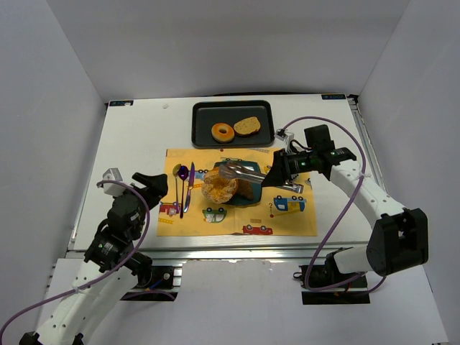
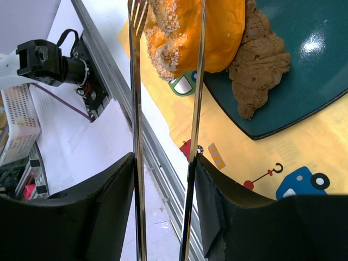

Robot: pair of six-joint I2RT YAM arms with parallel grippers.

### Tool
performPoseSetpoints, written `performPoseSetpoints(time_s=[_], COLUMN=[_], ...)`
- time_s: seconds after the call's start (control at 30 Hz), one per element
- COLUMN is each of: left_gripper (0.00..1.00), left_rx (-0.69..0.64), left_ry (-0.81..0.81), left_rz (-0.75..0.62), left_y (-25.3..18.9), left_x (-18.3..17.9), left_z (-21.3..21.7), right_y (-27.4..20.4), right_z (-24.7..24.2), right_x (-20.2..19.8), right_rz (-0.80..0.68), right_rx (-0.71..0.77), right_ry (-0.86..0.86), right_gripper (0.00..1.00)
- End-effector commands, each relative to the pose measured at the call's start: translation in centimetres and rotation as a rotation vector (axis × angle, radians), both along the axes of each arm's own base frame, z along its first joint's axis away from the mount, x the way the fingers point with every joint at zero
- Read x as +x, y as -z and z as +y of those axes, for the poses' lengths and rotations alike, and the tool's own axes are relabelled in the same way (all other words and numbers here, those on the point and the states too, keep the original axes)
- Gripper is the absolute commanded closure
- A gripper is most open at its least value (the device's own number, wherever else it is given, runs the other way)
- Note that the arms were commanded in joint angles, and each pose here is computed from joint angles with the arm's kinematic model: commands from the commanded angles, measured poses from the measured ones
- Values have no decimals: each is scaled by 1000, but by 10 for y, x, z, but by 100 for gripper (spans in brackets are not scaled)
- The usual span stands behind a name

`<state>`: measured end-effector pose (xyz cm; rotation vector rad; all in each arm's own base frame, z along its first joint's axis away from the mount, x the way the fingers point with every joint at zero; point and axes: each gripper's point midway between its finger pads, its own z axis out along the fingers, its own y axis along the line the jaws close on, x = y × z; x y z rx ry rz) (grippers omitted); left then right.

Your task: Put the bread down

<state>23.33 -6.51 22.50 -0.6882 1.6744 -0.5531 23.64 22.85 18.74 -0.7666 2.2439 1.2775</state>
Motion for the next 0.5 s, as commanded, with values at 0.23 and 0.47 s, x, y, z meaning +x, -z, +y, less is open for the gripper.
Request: performPoseSetpoints(time_s=[0.23, 0.47], left_gripper=[18, 18], left_rx=[10, 7], left_ry=[-22, -23], left_rz=[15, 12], left_y=[6, 5], left_x=[-1, -2], left_z=[5, 6], right_y=[-37, -51], right_z=[6, 6], right_x=[4, 1], right_rz=[-124, -172], right_rx=[66, 93], right_ry=[-29, -43], right_gripper=[46, 46])
